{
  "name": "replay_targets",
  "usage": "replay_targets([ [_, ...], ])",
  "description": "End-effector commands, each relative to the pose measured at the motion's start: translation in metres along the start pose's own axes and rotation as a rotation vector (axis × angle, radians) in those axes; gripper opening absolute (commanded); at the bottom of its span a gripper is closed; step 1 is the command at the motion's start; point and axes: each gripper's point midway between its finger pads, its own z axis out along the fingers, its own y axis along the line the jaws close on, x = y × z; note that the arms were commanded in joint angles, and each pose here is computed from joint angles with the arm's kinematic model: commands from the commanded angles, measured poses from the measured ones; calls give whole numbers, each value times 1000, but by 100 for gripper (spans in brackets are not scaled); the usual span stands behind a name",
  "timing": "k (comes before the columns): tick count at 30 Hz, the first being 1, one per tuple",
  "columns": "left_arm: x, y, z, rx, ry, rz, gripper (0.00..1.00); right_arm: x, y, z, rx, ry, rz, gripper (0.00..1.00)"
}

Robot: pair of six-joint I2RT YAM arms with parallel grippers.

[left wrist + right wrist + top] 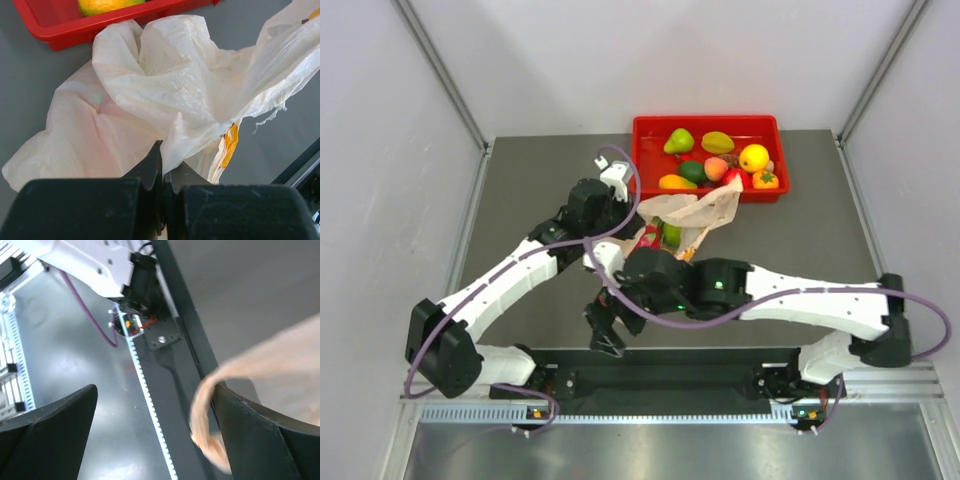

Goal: Untie the knot of the plastic bag and take out the fruit

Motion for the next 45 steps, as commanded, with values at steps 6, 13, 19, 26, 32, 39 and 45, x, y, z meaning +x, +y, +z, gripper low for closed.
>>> replay_targets([
  [6, -48, 6, -29, -46, -227, -8, 0, -44, -64, -116, 321, -427, 152, 100],
  [13, -52, 20, -36, -121, -256, -14, 0, -32, -128, -124, 509, -435, 226, 100],
  [19, -52, 26, -37, -143, -269, -41, 0, -31, -159, -77, 616, -397, 215, 100],
  [26, -50, 39, -42, -171, -276, -84, 0, -21, -207, -29, 719, -397, 306, 83],
  [32, -39, 45, -47, -169, -271, -125, 0, -9, -252, -4, 736, -382, 393, 71],
  [39, -22, 60, -47, -205, -257, -159, 0, 3, -269, 38, 717, -310, 428, 76],
  [45, -4, 82, -49, -261, -229, -163, 0, 7, -293, 46, 848, -274, 448, 100],
])
